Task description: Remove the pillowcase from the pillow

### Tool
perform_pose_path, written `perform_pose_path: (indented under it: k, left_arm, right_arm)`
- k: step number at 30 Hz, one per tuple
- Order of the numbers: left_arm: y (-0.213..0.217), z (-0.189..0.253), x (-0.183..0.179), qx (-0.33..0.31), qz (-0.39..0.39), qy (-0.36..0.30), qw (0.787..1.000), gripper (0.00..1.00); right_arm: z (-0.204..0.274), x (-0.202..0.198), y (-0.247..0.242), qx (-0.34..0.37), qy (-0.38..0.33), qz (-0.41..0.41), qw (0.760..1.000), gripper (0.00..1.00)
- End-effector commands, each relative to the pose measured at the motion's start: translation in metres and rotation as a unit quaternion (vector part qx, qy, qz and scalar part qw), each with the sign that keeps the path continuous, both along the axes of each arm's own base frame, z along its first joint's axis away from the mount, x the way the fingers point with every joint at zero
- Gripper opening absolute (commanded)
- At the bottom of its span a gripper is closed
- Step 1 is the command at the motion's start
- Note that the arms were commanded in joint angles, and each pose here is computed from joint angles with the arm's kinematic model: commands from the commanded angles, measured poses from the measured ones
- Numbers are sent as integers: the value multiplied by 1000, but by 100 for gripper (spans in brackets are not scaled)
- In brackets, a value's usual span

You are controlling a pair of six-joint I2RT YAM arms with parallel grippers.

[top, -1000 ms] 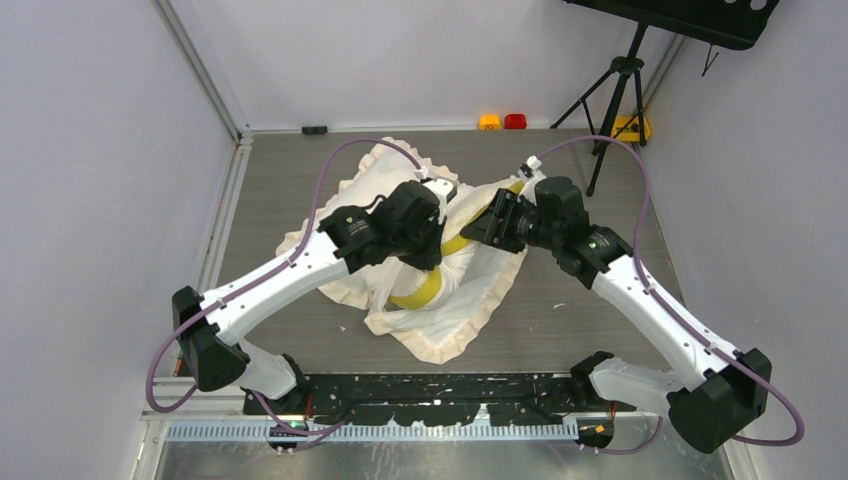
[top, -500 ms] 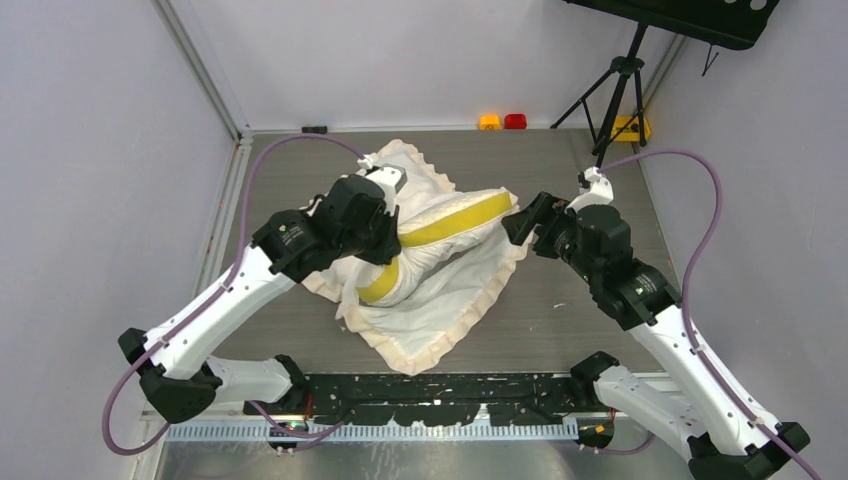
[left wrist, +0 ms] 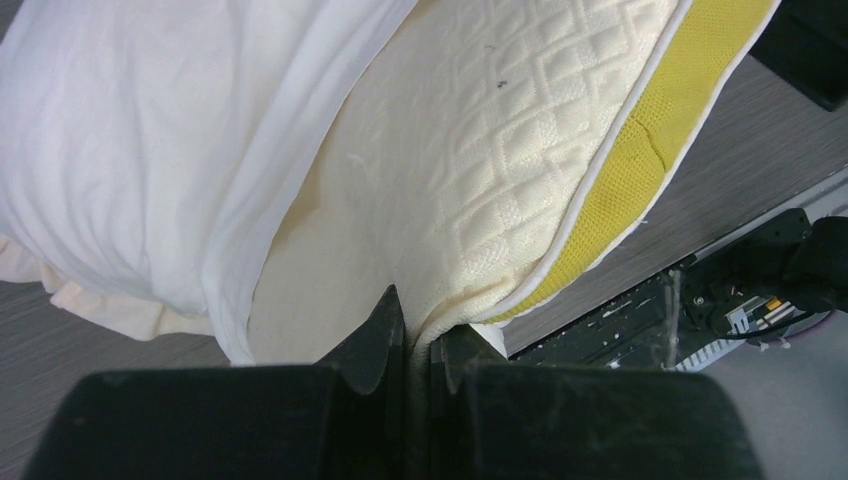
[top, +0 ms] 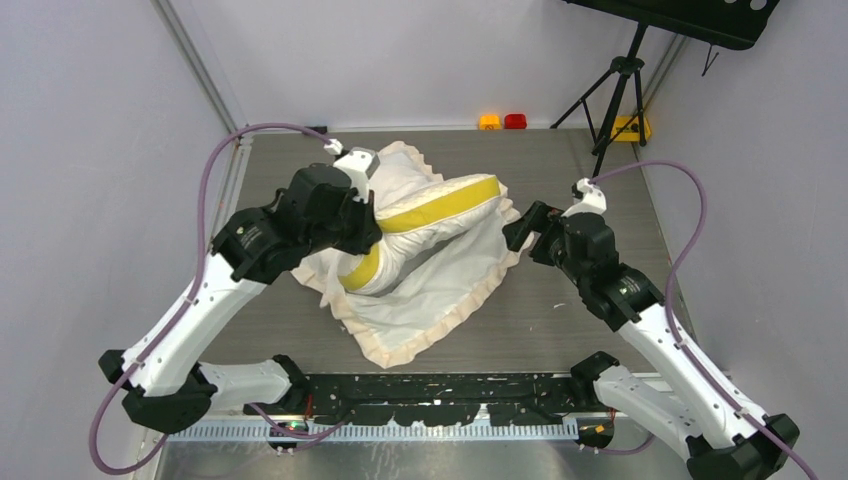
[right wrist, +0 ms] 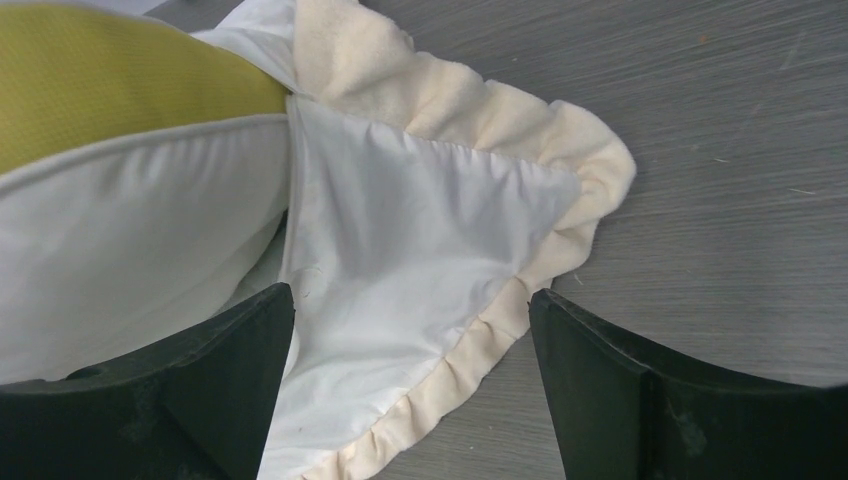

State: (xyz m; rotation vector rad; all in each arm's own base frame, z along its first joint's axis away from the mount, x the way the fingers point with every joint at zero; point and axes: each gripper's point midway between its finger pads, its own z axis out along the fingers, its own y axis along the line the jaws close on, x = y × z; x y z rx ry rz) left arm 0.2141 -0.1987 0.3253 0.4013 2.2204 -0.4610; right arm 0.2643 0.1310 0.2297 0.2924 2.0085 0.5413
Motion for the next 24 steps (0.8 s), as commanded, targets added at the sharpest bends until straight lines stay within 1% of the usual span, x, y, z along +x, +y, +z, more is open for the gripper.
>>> perform_pose_path:
  k: [1, 6, 9, 12, 14, 16, 19, 24]
  left_arm:
    - [23, 72, -2, -67, 25, -105, 992, 0]
    - [40, 102, -10, -83, 36, -144, 985, 0]
    - [47, 116, -15, -89, 36, -161, 982, 0]
    - [54, 124, -18, -88, 40, -168, 981, 0]
    - [58, 129, -20, -90, 45, -173, 980, 0]
    - [60, 134, -22, -96, 48, -178, 978, 0]
    - [63, 140, -23, -104, 50, -186, 976, 0]
    - [67, 143, -24, -103, 54, -192, 974, 0]
  right_arm:
    - [21, 15, 36, 40, -47, 76, 995, 96]
    - [29, 34, 56, 40, -72, 129, 988, 98]
    - [40, 51, 64, 68, -83, 155, 982, 98]
    - [61, 63, 78, 128, -114, 224, 959, 98]
    - [71, 70, 84, 151, -125, 261, 945, 98]
    - [71, 76, 95, 153, -115, 295, 936, 98]
    - [73, 82, 109, 173, -115, 335, 919, 98]
    - [78, 72, 126, 184, -127, 399, 889, 98]
